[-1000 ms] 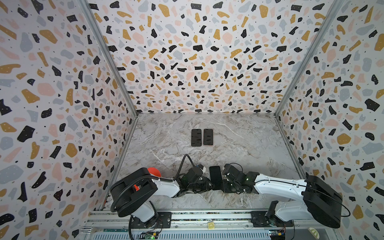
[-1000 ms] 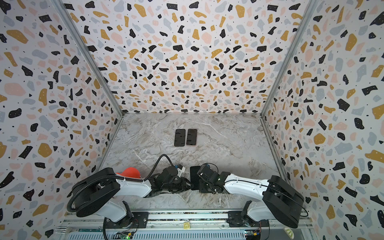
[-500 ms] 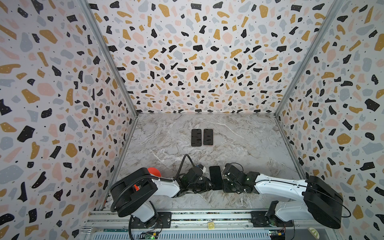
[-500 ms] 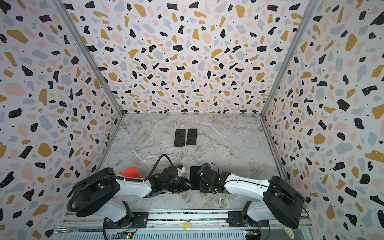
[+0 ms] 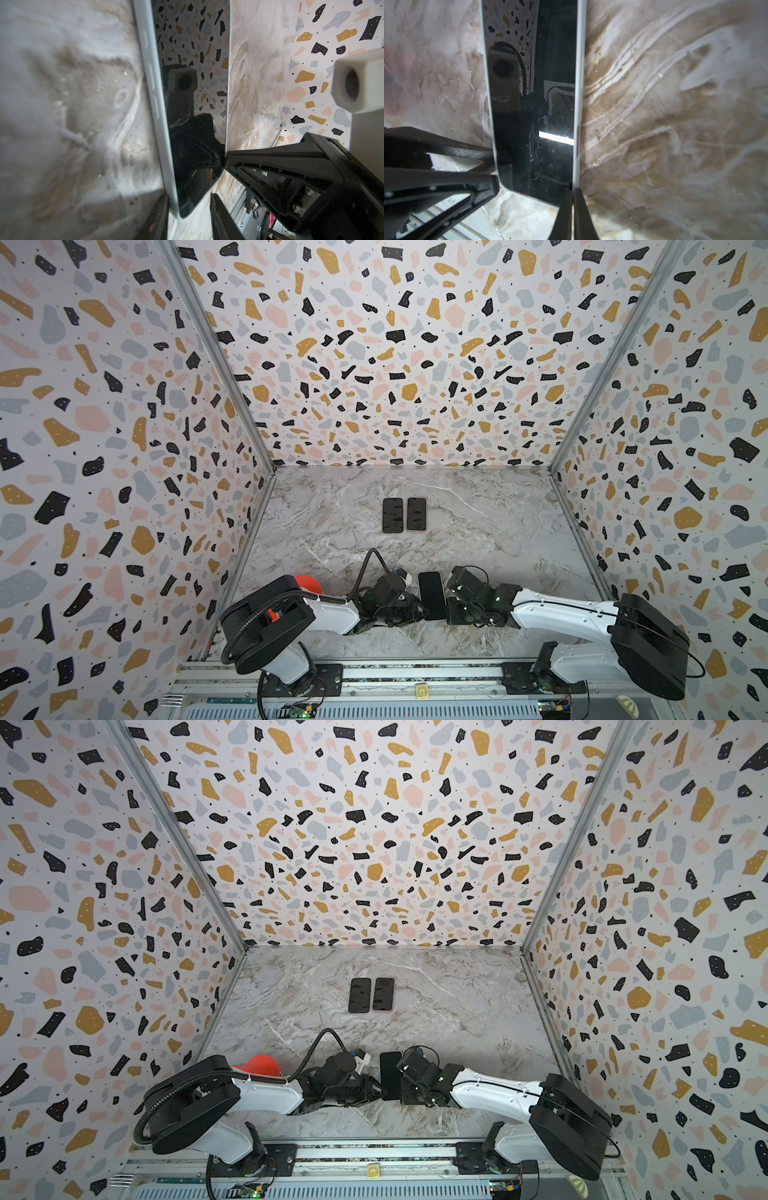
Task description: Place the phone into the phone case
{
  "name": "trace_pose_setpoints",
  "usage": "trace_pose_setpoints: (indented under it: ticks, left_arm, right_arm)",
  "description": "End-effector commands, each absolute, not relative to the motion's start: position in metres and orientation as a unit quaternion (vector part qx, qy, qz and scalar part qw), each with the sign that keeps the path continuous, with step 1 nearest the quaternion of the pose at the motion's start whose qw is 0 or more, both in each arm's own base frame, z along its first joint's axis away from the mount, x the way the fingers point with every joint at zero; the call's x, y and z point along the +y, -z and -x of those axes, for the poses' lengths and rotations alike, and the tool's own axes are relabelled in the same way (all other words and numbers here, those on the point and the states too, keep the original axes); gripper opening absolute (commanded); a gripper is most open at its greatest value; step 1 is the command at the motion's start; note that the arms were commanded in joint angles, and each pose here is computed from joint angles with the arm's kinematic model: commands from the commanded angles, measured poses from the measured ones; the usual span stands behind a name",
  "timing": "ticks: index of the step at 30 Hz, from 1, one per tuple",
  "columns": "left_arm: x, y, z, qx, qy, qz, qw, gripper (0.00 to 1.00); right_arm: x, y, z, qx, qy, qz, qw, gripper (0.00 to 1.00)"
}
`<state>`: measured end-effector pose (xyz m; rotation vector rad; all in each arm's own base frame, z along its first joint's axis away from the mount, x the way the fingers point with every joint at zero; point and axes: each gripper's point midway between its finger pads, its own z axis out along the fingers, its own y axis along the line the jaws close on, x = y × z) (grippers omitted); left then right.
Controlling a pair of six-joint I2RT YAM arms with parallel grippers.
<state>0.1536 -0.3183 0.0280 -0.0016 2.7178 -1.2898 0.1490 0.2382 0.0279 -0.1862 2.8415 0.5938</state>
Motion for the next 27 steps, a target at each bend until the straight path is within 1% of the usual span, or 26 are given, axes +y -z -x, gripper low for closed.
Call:
trace_pose_setpoints:
  ticks: [1, 3, 5, 7, 10, 13, 18, 20, 27]
  left_arm:
    - [-0.322, -0.030, -0.153, 0.902, 0.427, -0.008, 0.064, 0.36]
    - [-0.322, -0.032, -0.153, 0.902, 0.427, -0.009, 0.065, 0.36]
    - [-0.322, -0.035, -0.154, 0.902, 0.427, -0.011, 0.071, 0.36]
    - [-0.321, -0.040, -0.157, 0.902, 0.423, -0.015, 0.080, 0.38]
    - [-0.316, -0.048, -0.162, 0.908, 0.406, -0.023, 0.099, 0.41]
    - [-0.303, -0.051, -0.165, 0.919, 0.377, -0.028, 0.114, 0.44]
    - [-0.284, -0.052, -0.169, 0.926, 0.355, -0.026, 0.127, 0.49]
    - [-0.275, -0.052, -0.172, 0.928, 0.349, -0.022, 0.131, 0.51]
    - [-0.248, -0.047, -0.178, 0.938, 0.321, -0.017, 0.133, 0.68]
  right_arm:
    - [0.236, -0.019, -0.141, 0.973, -0.197, 0.069, 0.102, 0.06]
    - [0.235, -0.022, -0.143, 0.972, -0.196, 0.069, 0.106, 0.06]
    - [0.234, -0.028, -0.145, 0.972, -0.195, 0.070, 0.114, 0.08]
    - [0.234, -0.037, -0.148, 0.969, -0.197, 0.070, 0.128, 0.18]
    - [0.233, -0.051, -0.154, 0.966, -0.200, 0.070, 0.150, 0.29]
    - [0.237, -0.066, -0.161, 0.959, -0.211, 0.073, 0.175, 0.37]
    - [0.241, -0.078, -0.171, 0.952, -0.217, 0.077, 0.204, 0.47]
    - [0.245, -0.079, -0.173, 0.951, -0.216, 0.079, 0.205, 0.49]
    - [0.261, -0.073, -0.182, 0.958, -0.176, 0.098, 0.203, 0.60]
